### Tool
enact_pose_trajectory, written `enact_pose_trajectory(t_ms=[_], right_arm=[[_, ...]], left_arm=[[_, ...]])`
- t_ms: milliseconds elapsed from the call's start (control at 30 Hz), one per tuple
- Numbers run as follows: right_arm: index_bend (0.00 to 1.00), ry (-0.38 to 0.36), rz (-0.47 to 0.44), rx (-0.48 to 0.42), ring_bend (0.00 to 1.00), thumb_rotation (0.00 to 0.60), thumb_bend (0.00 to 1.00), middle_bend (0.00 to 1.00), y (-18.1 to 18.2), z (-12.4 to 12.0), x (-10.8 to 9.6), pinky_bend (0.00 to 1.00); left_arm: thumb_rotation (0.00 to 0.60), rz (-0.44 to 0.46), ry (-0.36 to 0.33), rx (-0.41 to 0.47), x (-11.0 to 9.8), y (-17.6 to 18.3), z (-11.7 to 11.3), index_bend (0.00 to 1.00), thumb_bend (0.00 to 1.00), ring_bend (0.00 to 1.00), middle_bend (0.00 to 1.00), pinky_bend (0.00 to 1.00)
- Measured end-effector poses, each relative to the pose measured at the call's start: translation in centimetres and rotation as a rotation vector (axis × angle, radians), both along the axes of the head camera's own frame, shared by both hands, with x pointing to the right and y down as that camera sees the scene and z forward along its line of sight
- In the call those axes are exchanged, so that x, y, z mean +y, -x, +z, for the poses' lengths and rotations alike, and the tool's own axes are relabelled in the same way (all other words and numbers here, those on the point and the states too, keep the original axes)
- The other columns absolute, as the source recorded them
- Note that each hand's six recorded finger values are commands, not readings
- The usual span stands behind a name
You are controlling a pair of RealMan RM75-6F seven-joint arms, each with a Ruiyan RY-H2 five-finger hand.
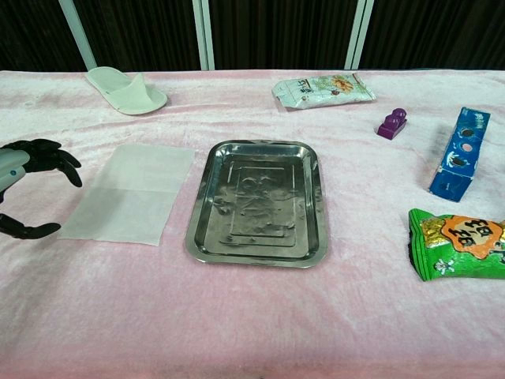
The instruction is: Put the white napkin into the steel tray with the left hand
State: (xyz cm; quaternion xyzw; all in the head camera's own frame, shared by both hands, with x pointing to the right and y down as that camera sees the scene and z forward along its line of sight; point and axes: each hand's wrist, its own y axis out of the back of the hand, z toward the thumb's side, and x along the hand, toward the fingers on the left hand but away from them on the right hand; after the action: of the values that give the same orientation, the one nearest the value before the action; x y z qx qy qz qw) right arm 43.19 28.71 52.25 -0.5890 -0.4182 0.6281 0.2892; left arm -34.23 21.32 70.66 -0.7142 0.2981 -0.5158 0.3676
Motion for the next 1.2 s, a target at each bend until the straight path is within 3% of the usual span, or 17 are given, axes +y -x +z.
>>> enact_pose_trajectory(t_ms=[433, 1200], right_arm=[[0.0, 0.024, 0.011, -0.003, 0.06, 0.6, 0.31, 0.0, -0.2, 0.3, 0.1, 0.15], [0.0, 0.051, 0.033, -0.009, 0.06, 0.6, 0.31, 0.0, -0.4, 0.5, 0.0, 0.15]], left_arm=[[0.6, 0.058, 0.06, 0.018, 1.1, -1.7, 1.2, 0.32, 0.25, 0.0, 0.16, 0.03], [0.6, 0.067, 0.003, -0.024, 1.4, -0.5, 2.4, 0.33, 0.29, 0.0, 0.16, 0.02]])
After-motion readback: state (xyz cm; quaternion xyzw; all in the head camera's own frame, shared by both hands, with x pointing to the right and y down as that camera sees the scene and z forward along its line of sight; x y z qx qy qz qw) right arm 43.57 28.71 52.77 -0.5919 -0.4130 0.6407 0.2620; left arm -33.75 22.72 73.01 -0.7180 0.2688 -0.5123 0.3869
